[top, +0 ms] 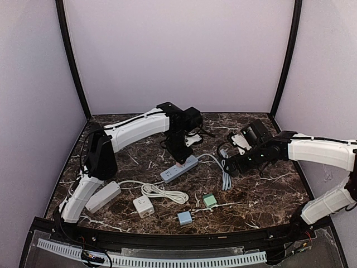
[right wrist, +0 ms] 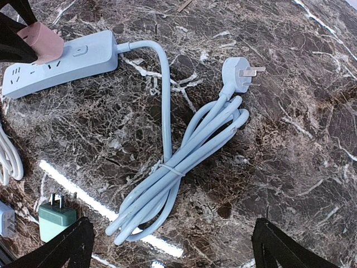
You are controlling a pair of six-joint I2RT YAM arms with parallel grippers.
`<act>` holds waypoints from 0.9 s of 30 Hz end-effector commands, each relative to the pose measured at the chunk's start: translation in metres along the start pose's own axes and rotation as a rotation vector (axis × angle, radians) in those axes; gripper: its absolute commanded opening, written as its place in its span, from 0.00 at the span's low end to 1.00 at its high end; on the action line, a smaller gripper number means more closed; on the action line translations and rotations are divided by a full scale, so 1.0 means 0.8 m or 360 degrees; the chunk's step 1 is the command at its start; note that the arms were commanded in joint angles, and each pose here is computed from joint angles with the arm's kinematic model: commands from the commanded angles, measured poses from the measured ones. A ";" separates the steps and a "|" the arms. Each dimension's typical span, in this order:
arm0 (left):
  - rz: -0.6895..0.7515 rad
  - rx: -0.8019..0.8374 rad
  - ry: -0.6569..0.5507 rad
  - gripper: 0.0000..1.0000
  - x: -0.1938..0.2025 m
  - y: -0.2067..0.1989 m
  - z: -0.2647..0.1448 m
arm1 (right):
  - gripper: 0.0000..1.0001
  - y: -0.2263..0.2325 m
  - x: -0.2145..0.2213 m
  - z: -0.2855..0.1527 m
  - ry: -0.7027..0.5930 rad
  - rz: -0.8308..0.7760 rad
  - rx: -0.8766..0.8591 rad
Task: Insert the plug
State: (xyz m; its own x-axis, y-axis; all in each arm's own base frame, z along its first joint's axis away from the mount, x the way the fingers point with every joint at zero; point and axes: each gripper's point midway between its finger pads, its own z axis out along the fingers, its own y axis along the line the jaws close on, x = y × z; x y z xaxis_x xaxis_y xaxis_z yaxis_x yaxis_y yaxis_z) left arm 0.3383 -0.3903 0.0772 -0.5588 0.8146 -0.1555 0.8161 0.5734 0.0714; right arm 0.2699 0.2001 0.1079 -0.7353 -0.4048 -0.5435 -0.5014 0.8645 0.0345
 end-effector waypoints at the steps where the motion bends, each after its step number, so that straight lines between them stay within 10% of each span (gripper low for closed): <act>1: -0.0005 0.0030 0.0250 0.01 0.037 0.001 0.074 | 0.99 -0.002 0.003 0.005 0.0018 0.0019 0.0001; 27: 0.0000 -0.0006 0.0341 0.01 0.046 -0.008 0.113 | 0.99 0.004 0.007 0.008 0.0047 0.0050 -0.0036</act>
State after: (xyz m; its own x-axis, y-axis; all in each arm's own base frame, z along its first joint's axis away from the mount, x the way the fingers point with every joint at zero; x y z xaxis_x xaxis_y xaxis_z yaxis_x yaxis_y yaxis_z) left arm 0.3394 -0.3913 0.0655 -0.5746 0.8069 -0.1370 0.8079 0.5859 0.0627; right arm 0.2681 0.2020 0.1056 -0.7454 -0.3983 -0.5346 -0.4996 0.8647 0.0524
